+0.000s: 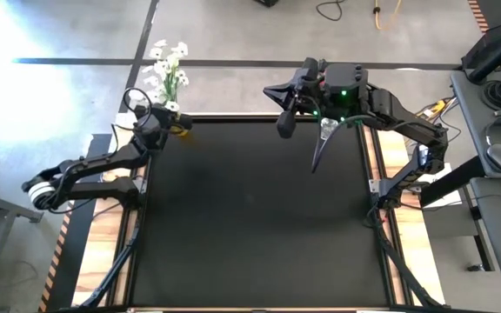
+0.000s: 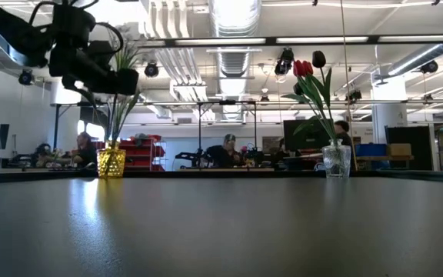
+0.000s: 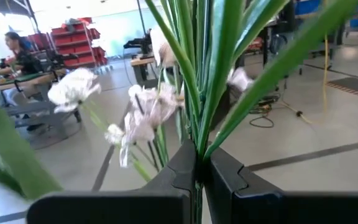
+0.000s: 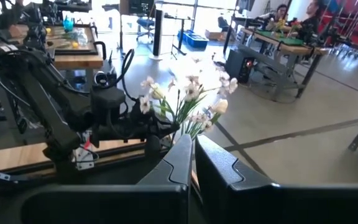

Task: Sort flowers into vase by color
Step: Put the white flowers into the yellow vase

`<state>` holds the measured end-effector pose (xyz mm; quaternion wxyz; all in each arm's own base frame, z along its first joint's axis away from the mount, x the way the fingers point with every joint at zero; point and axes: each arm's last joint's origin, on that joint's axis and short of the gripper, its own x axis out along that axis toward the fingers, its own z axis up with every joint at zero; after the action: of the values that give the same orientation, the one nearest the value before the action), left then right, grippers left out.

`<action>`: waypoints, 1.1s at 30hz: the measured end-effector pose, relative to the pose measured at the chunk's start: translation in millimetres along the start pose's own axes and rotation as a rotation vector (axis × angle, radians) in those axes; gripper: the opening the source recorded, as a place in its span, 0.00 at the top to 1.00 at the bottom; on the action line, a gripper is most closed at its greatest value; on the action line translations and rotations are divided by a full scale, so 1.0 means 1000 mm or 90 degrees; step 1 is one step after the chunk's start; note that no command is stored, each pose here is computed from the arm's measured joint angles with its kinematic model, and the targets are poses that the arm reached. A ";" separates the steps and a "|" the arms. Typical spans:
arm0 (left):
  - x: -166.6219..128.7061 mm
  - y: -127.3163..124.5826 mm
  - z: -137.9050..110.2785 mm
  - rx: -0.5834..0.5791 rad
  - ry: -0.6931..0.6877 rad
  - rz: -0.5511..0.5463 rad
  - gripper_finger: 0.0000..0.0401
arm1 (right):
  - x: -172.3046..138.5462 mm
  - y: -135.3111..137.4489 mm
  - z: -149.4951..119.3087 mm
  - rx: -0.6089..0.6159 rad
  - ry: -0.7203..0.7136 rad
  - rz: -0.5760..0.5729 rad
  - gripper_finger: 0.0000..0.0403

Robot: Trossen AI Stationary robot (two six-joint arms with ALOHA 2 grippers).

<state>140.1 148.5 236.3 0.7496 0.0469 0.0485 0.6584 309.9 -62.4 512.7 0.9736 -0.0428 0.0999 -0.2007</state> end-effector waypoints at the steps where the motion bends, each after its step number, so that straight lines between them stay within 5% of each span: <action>1: 0.001 0.000 -0.003 0.000 0.000 0.003 1.00 | 0.000 0.000 0.000 -0.002 0.000 0.000 0.97; 11: 0.007 0.000 -0.017 -0.026 -0.060 0.025 1.00 | 0.000 0.001 0.003 -0.001 -0.020 0.005 0.97; 33: 0.025 -0.017 -0.052 0.018 -0.013 0.024 1.00 | -0.002 0.008 0.003 -0.015 -0.021 0.021 0.97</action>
<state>153.5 171.2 182.5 0.7367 0.0649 0.0495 0.6713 312.0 -54.4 515.4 0.9778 -0.0557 0.0870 -0.1825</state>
